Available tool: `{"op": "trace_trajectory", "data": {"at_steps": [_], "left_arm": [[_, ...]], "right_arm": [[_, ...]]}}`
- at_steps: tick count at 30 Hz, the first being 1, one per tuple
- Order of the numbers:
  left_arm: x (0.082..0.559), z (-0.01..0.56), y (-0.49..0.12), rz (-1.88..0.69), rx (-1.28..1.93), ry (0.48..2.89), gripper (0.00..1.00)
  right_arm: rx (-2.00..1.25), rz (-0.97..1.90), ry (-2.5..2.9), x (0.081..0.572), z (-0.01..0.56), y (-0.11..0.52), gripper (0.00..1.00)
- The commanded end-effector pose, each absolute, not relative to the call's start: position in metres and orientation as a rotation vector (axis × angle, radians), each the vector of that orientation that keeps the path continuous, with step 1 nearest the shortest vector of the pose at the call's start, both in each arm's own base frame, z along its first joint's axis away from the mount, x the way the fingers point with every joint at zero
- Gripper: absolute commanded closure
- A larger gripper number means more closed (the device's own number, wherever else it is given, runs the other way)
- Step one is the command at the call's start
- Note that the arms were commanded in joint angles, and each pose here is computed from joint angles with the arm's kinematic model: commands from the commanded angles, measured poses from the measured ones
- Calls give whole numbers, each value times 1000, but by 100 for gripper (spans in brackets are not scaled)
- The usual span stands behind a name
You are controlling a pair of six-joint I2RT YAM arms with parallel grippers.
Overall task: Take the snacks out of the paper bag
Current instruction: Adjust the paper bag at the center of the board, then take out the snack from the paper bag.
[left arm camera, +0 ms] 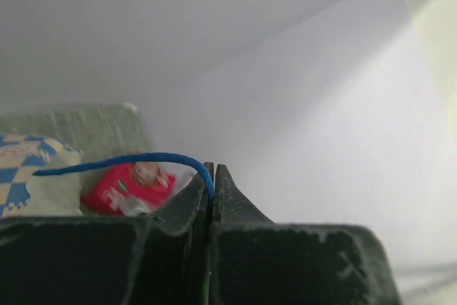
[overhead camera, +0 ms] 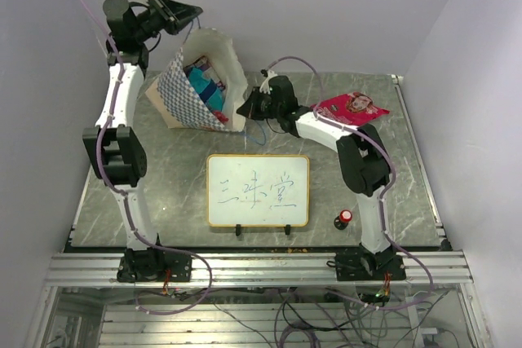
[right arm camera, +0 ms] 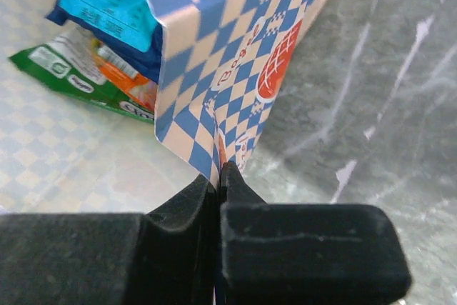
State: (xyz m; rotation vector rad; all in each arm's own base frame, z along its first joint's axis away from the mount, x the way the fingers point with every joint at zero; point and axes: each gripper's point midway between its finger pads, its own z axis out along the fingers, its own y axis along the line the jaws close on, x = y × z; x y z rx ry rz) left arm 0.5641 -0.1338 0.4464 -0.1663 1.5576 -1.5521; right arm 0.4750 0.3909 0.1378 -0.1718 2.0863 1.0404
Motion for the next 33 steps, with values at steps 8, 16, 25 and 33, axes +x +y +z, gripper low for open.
{"op": "trace_trajectory", "data": {"at_steps": [8,16,25,33], "left_arm": [[430,439,-201,-1544,-108,1747,93],[398,389,-200,-1484,-162,1931,93],[383,375,-189,-1360,-211,2009,93],[373,400,-201,-1455,-93,1953,93]], "right_arm": [[-253,772,2121,452,119,335,91],[-499,576,2027,442,146,308,64],[-661,496,1812,439,221,302,40],[-808,708,1447,420,254,386,37]]}}
